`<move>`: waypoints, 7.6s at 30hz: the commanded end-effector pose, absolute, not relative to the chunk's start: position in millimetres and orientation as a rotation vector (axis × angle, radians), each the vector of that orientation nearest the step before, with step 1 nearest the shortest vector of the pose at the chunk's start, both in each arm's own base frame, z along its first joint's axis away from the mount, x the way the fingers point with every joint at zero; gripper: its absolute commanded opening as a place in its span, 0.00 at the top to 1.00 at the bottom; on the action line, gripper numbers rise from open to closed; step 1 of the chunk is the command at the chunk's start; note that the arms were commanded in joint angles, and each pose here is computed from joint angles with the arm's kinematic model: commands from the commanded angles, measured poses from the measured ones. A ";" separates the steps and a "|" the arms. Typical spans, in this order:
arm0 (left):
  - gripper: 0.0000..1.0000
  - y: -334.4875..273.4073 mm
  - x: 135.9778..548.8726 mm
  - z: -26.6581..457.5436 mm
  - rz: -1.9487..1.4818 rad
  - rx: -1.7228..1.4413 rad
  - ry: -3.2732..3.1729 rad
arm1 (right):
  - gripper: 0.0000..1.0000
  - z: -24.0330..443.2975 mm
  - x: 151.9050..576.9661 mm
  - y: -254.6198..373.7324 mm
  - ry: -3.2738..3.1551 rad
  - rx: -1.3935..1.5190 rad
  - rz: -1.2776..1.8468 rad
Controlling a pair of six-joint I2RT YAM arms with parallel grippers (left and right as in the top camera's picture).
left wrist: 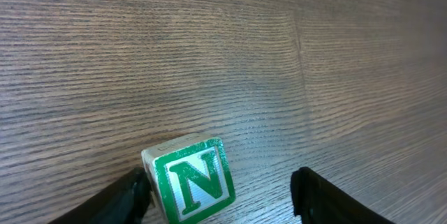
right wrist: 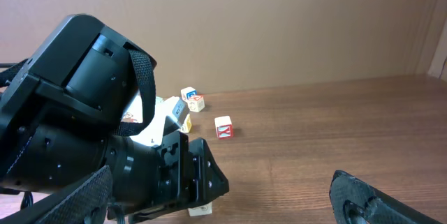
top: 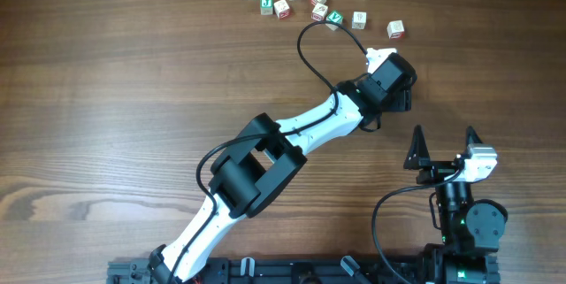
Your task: Form a tower
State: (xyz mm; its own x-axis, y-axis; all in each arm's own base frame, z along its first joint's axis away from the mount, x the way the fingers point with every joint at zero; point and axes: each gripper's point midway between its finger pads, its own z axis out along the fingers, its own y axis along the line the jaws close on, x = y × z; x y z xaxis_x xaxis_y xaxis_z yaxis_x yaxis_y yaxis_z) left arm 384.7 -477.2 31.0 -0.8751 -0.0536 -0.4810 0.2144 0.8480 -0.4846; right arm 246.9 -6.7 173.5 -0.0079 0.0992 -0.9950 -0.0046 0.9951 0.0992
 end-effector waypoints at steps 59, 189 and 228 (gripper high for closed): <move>0.20 -308.4 601.6 23.4 -0.362 0.361 2.209 | 0.00 175.6 246.6 -9.6 1.567 0.070 0.056; 0.36 -390.6 477.4 86.9 -0.498 0.275 2.472 | 0.01 175.6 246.6 -9.6 1.567 0.070 0.056; 0.00 -75.4 314.4 338.4 0.039 -0.039 2.531 | 0.00 183.9 240.4 38.2 1.550 0.552 0.957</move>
